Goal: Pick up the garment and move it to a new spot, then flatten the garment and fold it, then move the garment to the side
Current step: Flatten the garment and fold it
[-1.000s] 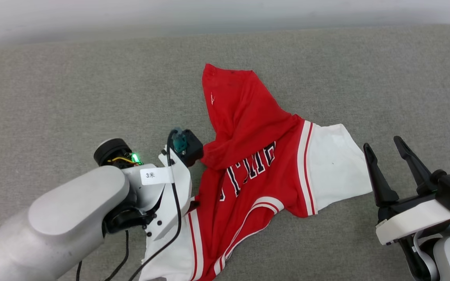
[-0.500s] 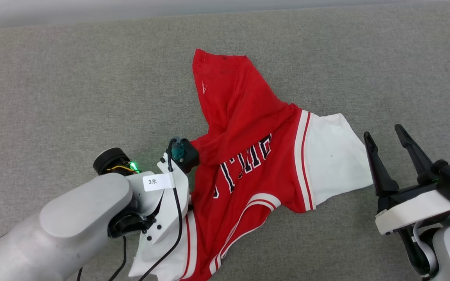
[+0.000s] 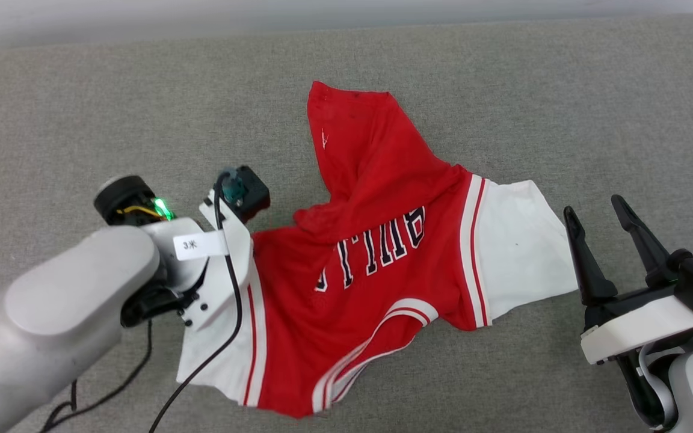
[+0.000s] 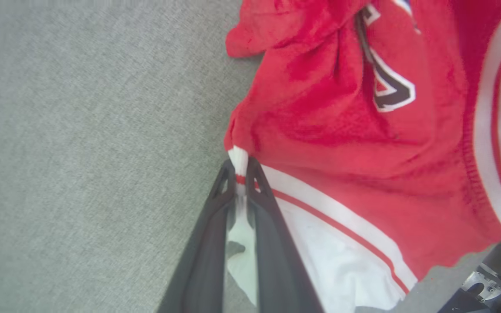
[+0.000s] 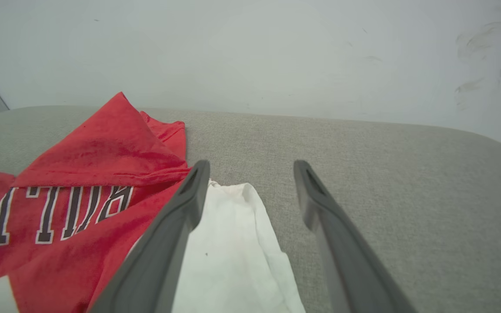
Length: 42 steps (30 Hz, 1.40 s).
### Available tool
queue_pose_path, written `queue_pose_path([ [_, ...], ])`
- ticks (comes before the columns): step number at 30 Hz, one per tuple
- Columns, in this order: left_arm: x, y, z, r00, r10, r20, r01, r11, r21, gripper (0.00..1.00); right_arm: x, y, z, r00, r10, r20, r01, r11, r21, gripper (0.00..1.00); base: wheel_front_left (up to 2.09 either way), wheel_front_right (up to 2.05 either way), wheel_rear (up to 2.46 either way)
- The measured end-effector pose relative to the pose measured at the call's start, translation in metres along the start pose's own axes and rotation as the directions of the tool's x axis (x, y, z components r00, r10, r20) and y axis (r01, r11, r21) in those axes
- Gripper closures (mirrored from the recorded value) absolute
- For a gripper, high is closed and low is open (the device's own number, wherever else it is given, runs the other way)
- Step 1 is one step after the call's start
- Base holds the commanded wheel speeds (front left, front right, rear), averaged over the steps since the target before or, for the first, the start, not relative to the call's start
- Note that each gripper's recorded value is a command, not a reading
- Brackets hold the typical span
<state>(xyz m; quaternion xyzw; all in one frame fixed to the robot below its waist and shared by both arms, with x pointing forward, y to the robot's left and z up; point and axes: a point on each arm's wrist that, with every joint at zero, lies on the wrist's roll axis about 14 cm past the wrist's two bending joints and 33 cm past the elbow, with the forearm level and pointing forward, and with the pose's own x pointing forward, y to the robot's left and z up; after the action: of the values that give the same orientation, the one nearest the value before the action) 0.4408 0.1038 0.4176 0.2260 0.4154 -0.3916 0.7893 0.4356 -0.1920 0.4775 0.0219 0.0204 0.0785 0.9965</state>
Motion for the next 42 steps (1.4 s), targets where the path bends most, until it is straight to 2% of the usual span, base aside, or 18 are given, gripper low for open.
queue_pose_path([
  [5, -0.002, 0.033, 0.001, 0.995, 0.094, -0.03, -0.093, 0.995, 0.032, 1.0, -0.001, 0.001, -0.003, 1.0, 0.003, -0.008, -0.003, 1.0, -0.001, 0.0, 0.0, 0.0, 0.0],
  [11, 0.011, 0.057, -0.019, 0.983, 0.156, -0.098, -0.156, 0.988, 0.012, 1.0, -0.006, -0.01, -0.006, 0.999, -0.029, -0.019, 0.029, 1.0, -0.007, 0.0, 0.0, 0.0, 0.0],
  [20, 0.027, 0.053, -0.039, 0.983, 0.157, -0.093, -0.163, 0.985, -0.062, 1.0, -0.009, -0.018, -0.005, 0.999, -0.051, -0.019, 0.051, 0.999, -0.014, 0.0, 0.0, 0.0, 0.0],
  [21, 0.026, 0.052, -0.035, 0.984, 0.176, -0.038, -0.178, 0.982, -0.058, 0.28, -0.01, -0.018, -0.002, 0.999, -0.048, -0.015, 0.048, 0.999, -0.02, 0.0, 0.0, 0.0, 0.0],
  [22, 0.026, 0.052, -0.035, 0.984, 0.176, -0.038, -0.178, 0.982, -0.058, 0.0, -0.01, -0.018, -0.002, 0.999, -0.048, -0.015, 0.048, 0.999, -0.02, 0.0, 0.0, 0.0, 0.0],
  [27, 0.018, 0.042, -0.005, 0.955, 0.22, 0.201, -0.2, 0.973, -0.118, 0.0, -0.017, -0.026, 0.01, 0.999, -0.048, -0.006, 0.047, 0.997, -0.062, 0.0, 0.0, 0.0, 0.0],
  [29, 0.007, 0.043, 0.008, 0.913, 0.269, 0.305, -0.237, 0.961, -0.141, 0.0, -0.022, -0.029, 0.014, 0.999, -0.041, -0.018, 0.039, 0.995, -0.087, 0.0, 0.0, 0.0, 0.0],
  [33, -0.032, 0.06, 0.026, 0.769, 0.426, 0.477, -0.342, 0.904, -0.256, 0.0, -0.027, -0.033, 0.025, 0.999, -0.011, -0.045, 0.004, 0.987, -0.159, 0.0, 0.0, 0.0, 0.0],
  [34, -0.059, 0.057, 0.02, 0.647, 0.533, 0.545, -0.407, 0.846, -0.343, 0.0, -0.026, -0.03, 0.034, 0.993, 0.044, -0.113, -0.07, 0.97, -0.233, 0.0, 0.0, 0.0, 0.0],
  [38, -0.079, 0.049, 0.008, 0.57, 0.612, 0.548, -0.439, 0.791, -0.427, 0.0, -0.02, -0.021, 0.041, 0.973, 0.104, -0.206, -0.161, 0.946, -0.28, 0.0, 0.0, 0.0, 0.0],
  [39, -0.079, 0.049, 0.008, 0.57, 0.612, 0.548, -0.439, 0.791, -0.427, 0.0, -0.02, -0.021, 0.041, 0.973, 0.104, -0.206, -0.161, 0.946, -0.28, 0.0, 0.0, 0.0, 0.0],
  [40, -0.093, 0.049, 0.006, 0.52, 0.655, 0.548, -0.453, 0.756, -0.473, 0.0, -0.019, -0.016, 0.038, 0.952, 0.131, -0.278, -0.213, 0.933, -0.29, 0.0, 0.0, 0.0, 0.0],
  [42, -0.111, 0.047, 0.01, 0.45, 0.694, 0.561, -0.465, 0.719, -0.516, 0.0, -0.019, -0.01, 0.032, 0.923, 0.153, -0.352, -0.261, 0.923, -0.283, 0.0, 0.0, 0.0, 0.0],
])
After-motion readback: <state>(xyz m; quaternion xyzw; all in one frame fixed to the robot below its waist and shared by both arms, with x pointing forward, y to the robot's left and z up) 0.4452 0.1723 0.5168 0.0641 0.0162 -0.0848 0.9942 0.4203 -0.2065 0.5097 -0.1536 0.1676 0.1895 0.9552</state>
